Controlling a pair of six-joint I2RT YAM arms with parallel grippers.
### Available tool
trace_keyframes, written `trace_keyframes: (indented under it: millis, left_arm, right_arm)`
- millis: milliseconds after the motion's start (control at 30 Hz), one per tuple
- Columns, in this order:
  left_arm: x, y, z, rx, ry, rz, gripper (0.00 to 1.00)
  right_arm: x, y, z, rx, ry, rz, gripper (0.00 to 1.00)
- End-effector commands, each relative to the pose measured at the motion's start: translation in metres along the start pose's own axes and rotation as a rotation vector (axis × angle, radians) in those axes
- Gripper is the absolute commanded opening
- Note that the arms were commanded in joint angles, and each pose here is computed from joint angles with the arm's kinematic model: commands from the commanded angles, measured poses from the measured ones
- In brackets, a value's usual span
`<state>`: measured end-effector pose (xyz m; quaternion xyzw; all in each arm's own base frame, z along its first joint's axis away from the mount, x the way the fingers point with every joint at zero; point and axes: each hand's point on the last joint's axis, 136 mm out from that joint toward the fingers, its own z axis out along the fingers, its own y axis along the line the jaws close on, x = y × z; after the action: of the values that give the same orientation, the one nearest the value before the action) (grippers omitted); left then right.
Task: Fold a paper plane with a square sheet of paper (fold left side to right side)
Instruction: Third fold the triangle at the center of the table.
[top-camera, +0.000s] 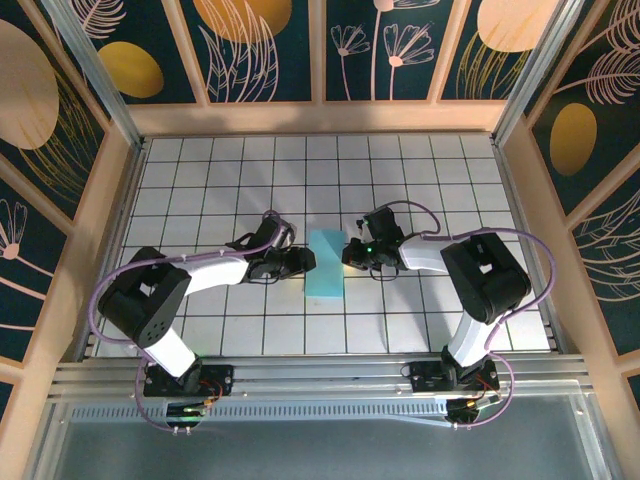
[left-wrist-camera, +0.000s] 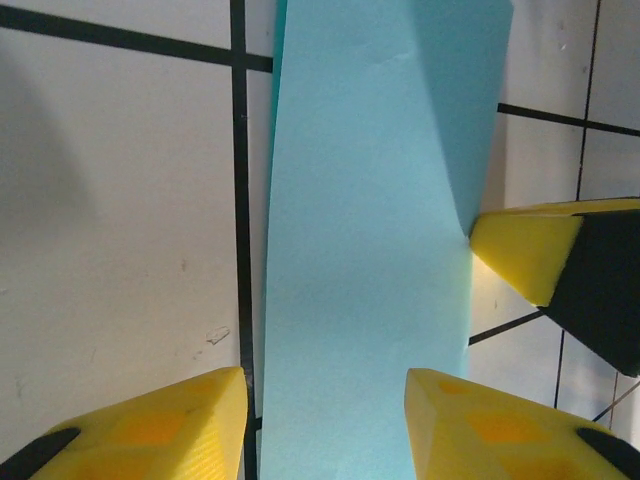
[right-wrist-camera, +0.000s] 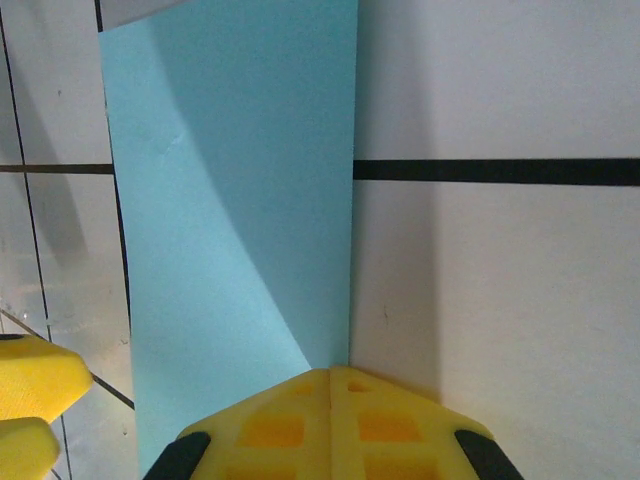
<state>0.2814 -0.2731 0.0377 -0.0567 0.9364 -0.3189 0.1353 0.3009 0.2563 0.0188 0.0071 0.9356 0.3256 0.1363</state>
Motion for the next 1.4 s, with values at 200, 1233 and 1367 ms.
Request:
trace_keyframes:
  millis: [200, 1233, 1367]
  left_arm:
    - [0.007, -0.009, 0.012, 0.028, 0.057, 0.022, 0.44]
    - [-0.011, -0.015, 0.013, -0.011, -0.019, 0.051, 0.52]
    - [-0.014, -0.016, 0.017, -0.024, -0.009, 0.070, 0.52]
  right_arm:
    - [0.002, -0.007, 0.004, 0.046, 0.014, -0.015, 0.00]
    - [0.009, -0.006, 0.007, 0.058, 0.033, -0.042, 0.00]
    - [0.008, -0.005, 0.008, 0.057, 0.034, -0.047, 0.00]
